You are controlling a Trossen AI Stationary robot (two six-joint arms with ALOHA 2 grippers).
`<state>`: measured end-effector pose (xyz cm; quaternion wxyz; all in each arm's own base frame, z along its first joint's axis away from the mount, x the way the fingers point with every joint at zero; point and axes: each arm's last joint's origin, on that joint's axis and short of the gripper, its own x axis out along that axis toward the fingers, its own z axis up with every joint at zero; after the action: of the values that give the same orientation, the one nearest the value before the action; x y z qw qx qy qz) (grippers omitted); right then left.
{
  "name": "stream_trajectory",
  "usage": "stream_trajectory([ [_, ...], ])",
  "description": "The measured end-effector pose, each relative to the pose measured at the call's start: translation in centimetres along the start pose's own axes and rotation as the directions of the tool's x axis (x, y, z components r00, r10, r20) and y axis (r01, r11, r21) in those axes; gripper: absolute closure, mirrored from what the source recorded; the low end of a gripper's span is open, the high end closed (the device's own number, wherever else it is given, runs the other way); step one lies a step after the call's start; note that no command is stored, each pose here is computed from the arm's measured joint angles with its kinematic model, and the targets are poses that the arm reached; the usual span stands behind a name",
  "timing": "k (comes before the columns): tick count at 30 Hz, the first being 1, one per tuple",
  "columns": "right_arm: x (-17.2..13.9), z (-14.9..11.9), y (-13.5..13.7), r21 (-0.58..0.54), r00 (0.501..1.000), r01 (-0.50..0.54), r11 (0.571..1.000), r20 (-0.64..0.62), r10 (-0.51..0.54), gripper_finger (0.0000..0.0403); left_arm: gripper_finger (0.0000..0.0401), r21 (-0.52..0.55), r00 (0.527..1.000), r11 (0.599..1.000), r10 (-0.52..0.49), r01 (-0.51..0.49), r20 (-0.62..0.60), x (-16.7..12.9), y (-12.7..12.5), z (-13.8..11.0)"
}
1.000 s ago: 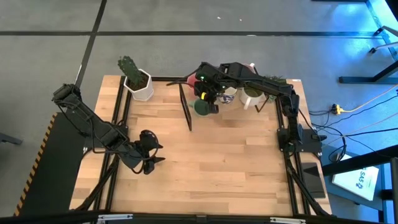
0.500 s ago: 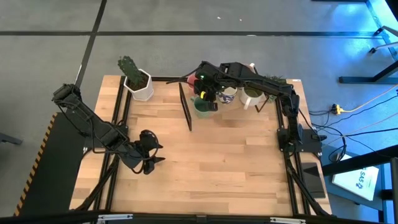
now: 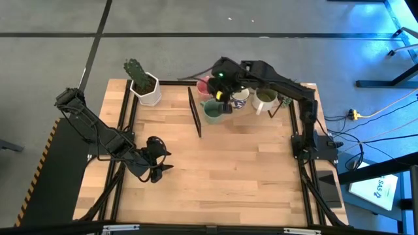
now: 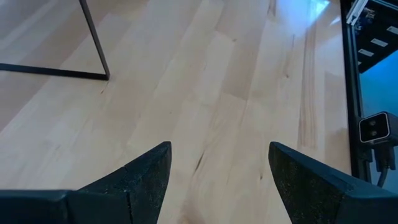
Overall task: Place coffee mugs
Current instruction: Put the green mug on the shelf
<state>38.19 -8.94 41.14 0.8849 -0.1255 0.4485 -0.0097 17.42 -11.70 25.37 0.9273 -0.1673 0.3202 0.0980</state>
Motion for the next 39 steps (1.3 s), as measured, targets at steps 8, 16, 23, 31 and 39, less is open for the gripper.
stream_trajectory([
  [8, 2.2, 1.4, 8.5, -0.181, 0.978, -0.167, 0.969, -0.153, 0.140, 0.0386, 0.0138, 0.005, 1.000, 1.000, 0.020, -0.020, 0.013, 0.0, 0.1, 0.0],
  [16, 5.2, 0.5, 10.3, -0.261, 0.934, -0.130, 0.956, -0.355, 0.029, 0.0398, 0.0138, 0.010, 1.000, 1.000, 0.028, -0.029, 0.009, 0.0, 0.2, -0.1],
  [23, 5.5, 0.0, 8.1, -0.221, 0.931, -0.103, 0.970, -0.366, 0.016, 0.0401, 0.0138, 0.011, 1.000, 1.000, 0.029, -0.029, 0.008, 0.0, 0.2, -0.1],
  [31, 5.7, -0.2, 6.9, -0.211, 0.931, -0.101, 0.972, -0.366, 0.018, 0.0401, 0.0138, 0.014, 0.999, 0.999, 0.032, -0.032, 0.004, 0.0, 0.2, -0.1],
  [39, 5.7, 0.0, 6.5, -0.236, 0.942, -0.068, 0.969, -0.336, -0.016, 0.0402, 0.0138, 0.014, 0.999, 0.999, 0.042, -0.042, 0.016, 0.0, 0.3, -0.1],
])
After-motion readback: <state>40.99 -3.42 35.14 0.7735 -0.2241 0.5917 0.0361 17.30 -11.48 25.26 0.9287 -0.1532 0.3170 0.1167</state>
